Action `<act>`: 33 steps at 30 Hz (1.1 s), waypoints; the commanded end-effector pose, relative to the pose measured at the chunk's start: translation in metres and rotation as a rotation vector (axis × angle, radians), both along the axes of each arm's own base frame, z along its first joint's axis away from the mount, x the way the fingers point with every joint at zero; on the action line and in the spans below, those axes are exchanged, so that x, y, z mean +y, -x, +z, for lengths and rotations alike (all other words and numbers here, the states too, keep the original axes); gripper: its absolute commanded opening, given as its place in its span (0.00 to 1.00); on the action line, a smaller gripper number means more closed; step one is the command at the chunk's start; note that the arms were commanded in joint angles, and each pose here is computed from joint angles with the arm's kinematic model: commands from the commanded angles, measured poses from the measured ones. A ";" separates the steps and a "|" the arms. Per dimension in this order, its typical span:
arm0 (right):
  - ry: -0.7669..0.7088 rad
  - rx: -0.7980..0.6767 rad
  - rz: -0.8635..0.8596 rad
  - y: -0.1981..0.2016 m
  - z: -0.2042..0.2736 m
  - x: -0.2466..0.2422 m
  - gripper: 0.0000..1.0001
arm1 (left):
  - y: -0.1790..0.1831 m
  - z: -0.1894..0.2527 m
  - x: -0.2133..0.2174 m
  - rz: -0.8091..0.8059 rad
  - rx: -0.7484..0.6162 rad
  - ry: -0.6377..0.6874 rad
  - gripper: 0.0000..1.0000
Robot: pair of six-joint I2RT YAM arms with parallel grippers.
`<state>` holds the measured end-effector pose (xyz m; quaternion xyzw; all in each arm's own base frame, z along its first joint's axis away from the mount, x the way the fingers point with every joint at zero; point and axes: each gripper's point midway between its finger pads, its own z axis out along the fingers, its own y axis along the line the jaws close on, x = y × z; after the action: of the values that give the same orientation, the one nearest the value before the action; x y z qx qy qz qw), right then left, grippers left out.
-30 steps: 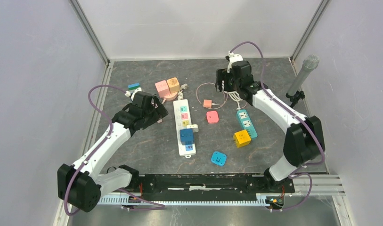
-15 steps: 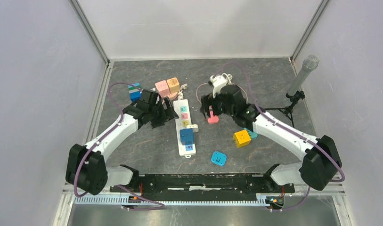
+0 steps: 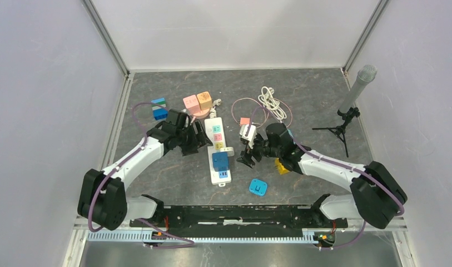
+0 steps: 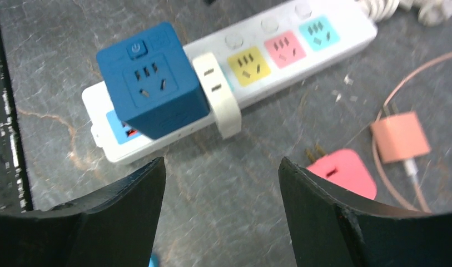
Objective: Pull the plug off the socket
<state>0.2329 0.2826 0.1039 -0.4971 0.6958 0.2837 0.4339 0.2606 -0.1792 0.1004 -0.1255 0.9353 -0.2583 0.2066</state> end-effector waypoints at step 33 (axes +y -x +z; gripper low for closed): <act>-0.128 -0.261 0.219 -0.020 0.017 0.095 0.00 | 0.021 0.056 0.042 0.004 -0.127 -0.158 0.91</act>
<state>0.2492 0.3559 0.0916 -0.6194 0.5531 0.3079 0.4644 0.2385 -0.1433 0.1321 -0.1371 0.9419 -0.1939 0.2377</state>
